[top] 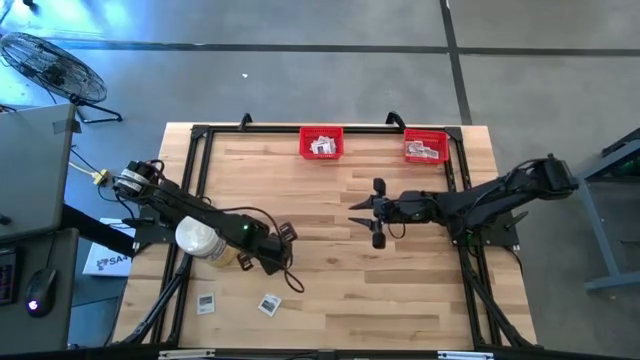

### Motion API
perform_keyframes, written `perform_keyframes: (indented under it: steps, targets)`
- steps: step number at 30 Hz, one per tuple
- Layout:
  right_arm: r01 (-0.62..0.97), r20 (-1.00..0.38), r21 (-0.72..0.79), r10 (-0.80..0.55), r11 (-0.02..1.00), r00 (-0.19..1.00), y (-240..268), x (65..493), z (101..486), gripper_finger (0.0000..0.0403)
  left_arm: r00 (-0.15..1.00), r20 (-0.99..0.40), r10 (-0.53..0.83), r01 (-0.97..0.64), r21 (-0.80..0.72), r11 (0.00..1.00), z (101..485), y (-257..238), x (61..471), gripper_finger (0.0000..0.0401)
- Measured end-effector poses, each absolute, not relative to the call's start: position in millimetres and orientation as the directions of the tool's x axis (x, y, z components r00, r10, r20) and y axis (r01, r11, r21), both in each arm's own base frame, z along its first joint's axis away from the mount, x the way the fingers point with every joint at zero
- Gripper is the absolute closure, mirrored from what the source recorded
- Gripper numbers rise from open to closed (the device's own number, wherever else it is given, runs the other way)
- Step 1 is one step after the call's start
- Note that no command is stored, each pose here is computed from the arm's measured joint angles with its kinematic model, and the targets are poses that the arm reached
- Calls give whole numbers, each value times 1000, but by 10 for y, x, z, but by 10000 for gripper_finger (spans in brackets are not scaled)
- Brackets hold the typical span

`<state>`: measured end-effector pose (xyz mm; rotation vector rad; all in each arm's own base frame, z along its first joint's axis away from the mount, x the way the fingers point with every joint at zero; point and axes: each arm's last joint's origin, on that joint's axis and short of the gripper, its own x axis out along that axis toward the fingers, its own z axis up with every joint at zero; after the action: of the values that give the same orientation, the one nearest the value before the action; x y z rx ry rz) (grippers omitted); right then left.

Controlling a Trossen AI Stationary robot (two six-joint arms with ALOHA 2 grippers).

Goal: Pick & Place First Aid Supplies
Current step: Put the ointment pack into the right red bin

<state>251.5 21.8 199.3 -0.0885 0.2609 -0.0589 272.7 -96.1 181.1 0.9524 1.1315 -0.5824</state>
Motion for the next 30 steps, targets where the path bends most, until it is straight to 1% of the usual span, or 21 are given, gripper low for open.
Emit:
perform_keyframes:
  steps: [4, 9, 12, 14, 17, 19, 22, 27, 30]
  targets:
    - [-14, -247, -109, -13, 994, 969, 240, 2610, 1888, 277, 377, -926, 22, 783, 331, 526, 1948, -948, 2789, 401]
    - [-101, -193, -121, 77, 988, 978, 279, 2741, 1758, 276, 412, -909, -65, 719, 281, 635, 2146, -715, 2801, 401]
    - [-118, -207, -115, 93, 986, 974, 296, 2848, 1672, 276, 462, -881, -100, 678, 278, 681, 2300, -552, 2777, 401]
    - [-123, -228, -117, 93, 985, 969, 307, 2947, 1622, 276, 515, -847, -130, 648, 286, 706, 2397, -465, 2783, 401]
    - [-154, -249, -147, 114, 977, 962, 350, 3148, 1575, 276, 572, -799, -184, 609, 264, 748, 2520, -341, 2777, 401]
    - [-177, -266, -193, 122, 965, 956, 399, 3284, 1549, 276, 616, -761, -201, 571, 256, 780, 2588, -265, 2794, 401]
    - [-156, -272, -297, 73, 942, 959, 471, 3434, 1560, 276, 641, -746, -181, 496, 222, 840, 2631, -131, 2784, 401]
    - [-111, -311, -458, -42, 882, 949, 541, 3568, 1656, 276, 661, -725, -191, 425, 152, 892, 2685, 47, 2749, 401]
    - [-83, -326, -559, -126, 825, 937, 578, 3606, 1704, 276, 677, -712, -185, 375, 117, 920, 2711, 129, 2738, 401]
